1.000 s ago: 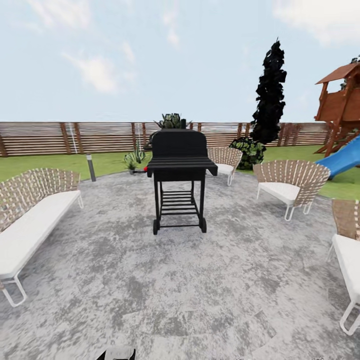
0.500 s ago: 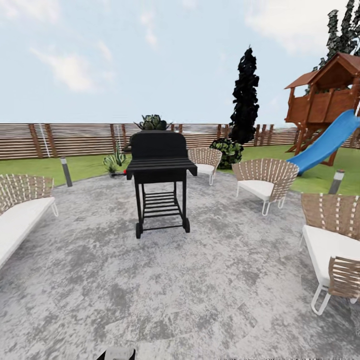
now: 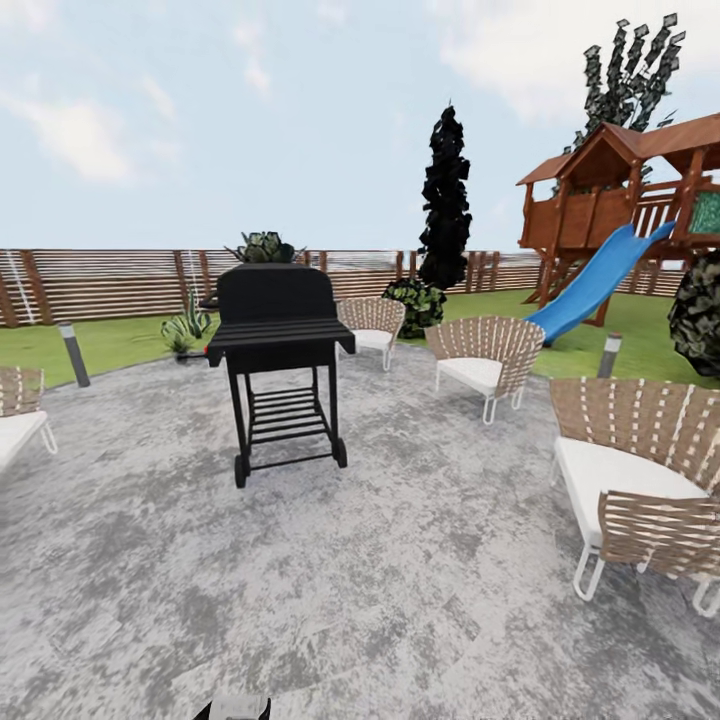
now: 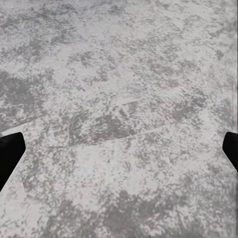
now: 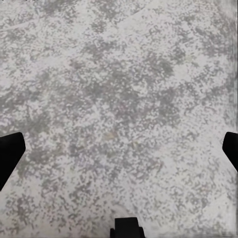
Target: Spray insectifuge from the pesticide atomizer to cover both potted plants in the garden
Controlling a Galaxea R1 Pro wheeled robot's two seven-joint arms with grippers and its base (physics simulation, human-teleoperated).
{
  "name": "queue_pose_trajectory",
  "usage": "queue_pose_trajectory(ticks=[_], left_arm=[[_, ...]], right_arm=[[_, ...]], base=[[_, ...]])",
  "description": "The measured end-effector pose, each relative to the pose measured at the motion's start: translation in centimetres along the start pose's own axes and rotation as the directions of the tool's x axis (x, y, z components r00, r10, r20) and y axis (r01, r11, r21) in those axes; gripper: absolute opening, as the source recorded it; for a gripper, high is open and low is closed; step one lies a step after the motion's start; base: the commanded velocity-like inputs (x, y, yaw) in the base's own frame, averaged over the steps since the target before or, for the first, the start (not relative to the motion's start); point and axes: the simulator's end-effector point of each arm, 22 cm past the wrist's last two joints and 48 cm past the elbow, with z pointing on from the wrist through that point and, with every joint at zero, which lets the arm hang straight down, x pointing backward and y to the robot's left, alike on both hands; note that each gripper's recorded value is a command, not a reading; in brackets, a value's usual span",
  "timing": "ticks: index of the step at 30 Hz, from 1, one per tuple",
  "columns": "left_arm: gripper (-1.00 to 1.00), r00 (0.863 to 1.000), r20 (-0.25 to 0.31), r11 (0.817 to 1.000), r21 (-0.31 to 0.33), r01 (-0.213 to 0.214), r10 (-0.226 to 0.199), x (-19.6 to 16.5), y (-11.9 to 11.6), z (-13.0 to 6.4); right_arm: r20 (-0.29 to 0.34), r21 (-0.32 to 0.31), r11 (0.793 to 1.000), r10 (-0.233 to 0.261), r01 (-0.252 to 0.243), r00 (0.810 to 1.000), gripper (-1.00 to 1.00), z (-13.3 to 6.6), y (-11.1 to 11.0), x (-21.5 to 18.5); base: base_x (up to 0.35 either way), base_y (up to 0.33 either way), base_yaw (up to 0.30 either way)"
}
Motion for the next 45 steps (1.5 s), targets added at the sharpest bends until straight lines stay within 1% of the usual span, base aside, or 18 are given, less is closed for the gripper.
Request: queue_pose_trajectory(ticks=[8, 11, 31, 45], left_arm=[[1.00, 1.000, 0.004, 1.000, 0.000, 0.000, 0.000, -0.21, 0.00, 0.00], [1.00, 1.000, 0.005, 1.000, 0.000, 0.000, 0.000, -0.25, -0.01, 0.00], [1.00, 1.000, 0.015, 1.000, 0.000, -0.001, 0.001, -0.71, -0.02, -0.01], [1.00, 1.000, 0.022, 1.000, 0.000, -0.001, 0.001, -1.01, -0.02, -0.04]], right_arm=[[0.004, 0.000, 1.000, 0.000, 0.000, 1.000, 1.00, 0.00, 0.00, -0.17], [0.005, 0.000, 1.000, 0.000, 0.000, 1.000, 1.00, 0.01, 0.00, -0.20], [0.015, 0.000, 1.000, 0.000, 0.000, 1.000, 1.00, 0.01, 0.02, -0.60], [0.022, -0.001, 1.000, 0.000, 0.000, 1.000, 1.00, 0.00, 0.03, -0.88]], base=[[-0.006, 0.000, -0.256], [-0.152, 0.000, -0.256], [-0.320, 0.000, -0.256], [-0.277, 0.000, -0.256]])
